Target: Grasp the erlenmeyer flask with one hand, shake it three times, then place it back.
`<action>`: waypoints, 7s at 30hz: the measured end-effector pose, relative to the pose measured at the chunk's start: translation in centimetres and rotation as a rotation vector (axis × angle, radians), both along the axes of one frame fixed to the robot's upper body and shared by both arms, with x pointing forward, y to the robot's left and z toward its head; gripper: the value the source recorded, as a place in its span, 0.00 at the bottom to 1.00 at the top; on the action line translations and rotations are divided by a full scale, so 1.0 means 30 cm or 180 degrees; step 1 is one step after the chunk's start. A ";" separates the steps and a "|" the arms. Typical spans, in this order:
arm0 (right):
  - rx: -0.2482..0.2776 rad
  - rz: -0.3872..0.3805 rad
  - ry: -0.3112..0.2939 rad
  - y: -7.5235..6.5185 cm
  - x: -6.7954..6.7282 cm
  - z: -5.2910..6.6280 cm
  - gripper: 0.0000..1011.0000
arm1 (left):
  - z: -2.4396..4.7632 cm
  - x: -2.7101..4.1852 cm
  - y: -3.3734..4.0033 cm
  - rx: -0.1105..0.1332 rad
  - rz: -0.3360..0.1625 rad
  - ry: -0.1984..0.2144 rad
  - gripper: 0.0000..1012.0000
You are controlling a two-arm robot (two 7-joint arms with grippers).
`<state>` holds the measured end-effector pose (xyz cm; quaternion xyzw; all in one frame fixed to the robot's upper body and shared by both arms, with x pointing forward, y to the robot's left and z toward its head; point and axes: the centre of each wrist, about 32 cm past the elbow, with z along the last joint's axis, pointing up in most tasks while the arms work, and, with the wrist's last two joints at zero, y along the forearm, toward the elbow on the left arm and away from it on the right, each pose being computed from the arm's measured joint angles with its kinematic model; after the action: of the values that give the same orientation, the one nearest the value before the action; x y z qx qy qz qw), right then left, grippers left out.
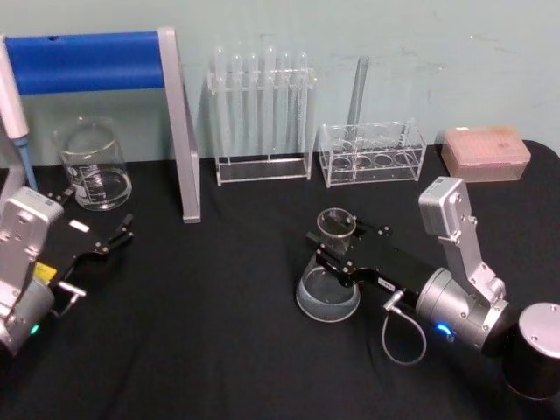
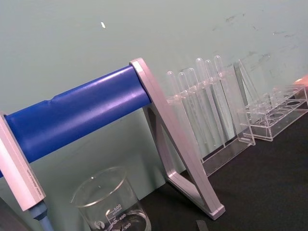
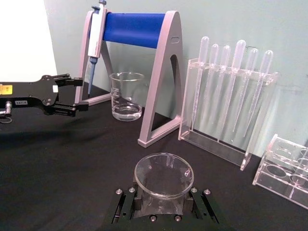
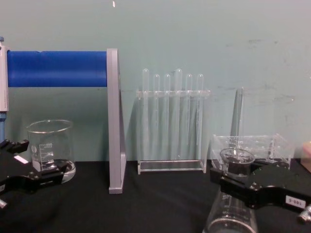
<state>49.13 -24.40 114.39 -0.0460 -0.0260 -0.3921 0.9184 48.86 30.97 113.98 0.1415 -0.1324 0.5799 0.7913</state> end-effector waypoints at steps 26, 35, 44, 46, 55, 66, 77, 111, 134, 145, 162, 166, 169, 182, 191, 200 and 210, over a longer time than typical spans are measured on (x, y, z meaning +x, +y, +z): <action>0.0131 -0.0166 -0.0266 -0.029 -0.013 0.203 0.45 | 0.000 0.000 0.000 0.0000 0.0000 0.0000 0.99; 0.0147 -0.0180 -0.0259 -0.028 -0.015 0.204 0.45 | 0.000 0.000 0.000 0.0000 0.0000 0.0000 0.99; 0.0156 -0.0187 -0.0241 -0.027 -0.013 0.203 0.45 | 0.000 0.000 0.000 0.0000 0.0000 0.0000 0.99; 0.0157 -0.0187 -0.0239 -0.027 -0.013 0.202 0.45 | 0.000 0.000 0.000 0.0000 0.0000 0.0000 0.99; 0.0156 -0.0182 -0.0228 -0.027 -0.015 0.199 0.45 | 0.000 0.000 0.000 0.0000 0.0000 0.0000 0.99; 0.0137 -0.0126 -0.0196 -0.008 -0.022 0.191 0.45 | 0.000 0.000 0.000 0.0000 0.0000 0.0000 0.99; 0.0147 0.0360 -0.0161 0.064 -0.083 0.191 0.45 | 0.000 0.000 0.000 0.0000 0.0000 0.0000 0.99; 0.0104 0.0222 -0.0192 0.067 -0.051 0.184 0.45 | 0.000 0.000 0.000 0.0000 0.0000 0.0000 0.99; 0.0022 -0.0753 -0.0254 -0.068 0.075 0.183 0.45 | 0.000 0.000 0.000 0.0000 0.0000 0.0000 0.99; 0.0016 -0.0811 -0.0239 -0.077 0.079 0.179 0.45 | 0.000 0.000 0.000 0.0000 0.0000 0.0000 0.99; 0.0089 -0.0309 -0.0187 0.003 0.016 0.182 0.45 | 0.000 0.000 0.000 0.0000 0.0000 0.0000 0.99; 0.0103 -0.0149 -0.0178 0.025 -0.006 0.183 0.45 | 0.000 0.000 0.000 0.0000 0.0000 0.0000 0.99; 0.0110 0.0003 -0.0167 0.045 -0.026 0.184 0.45 | 0.000 0.000 0.000 0.0000 0.0000 0.0000 0.99; 0.0118 0.0398 -0.0163 0.086 -0.080 0.187 0.45 | 0.000 0.000 0.000 0.0000 0.0000 0.0000 0.99; 0.0108 0.0639 -0.0169 0.102 -0.112 0.185 0.45 | 0.000 0.000 0.000 0.0000 0.0000 0.0000 0.99; 0.0110 0.0690 -0.0174 0.105 -0.115 0.187 0.45 | 0.000 0.000 0.000 0.0000 0.0000 0.0000 0.99; 0.0125 0.0349 -0.0202 0.077 -0.064 0.191 0.45 | 0.000 0.000 0.000 0.0000 0.0000 0.0000 0.99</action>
<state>47.21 -22.08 120.12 -0.0141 -0.0499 -0.3430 0.9379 48.86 30.97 113.98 0.1415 -0.1324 0.5800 0.7913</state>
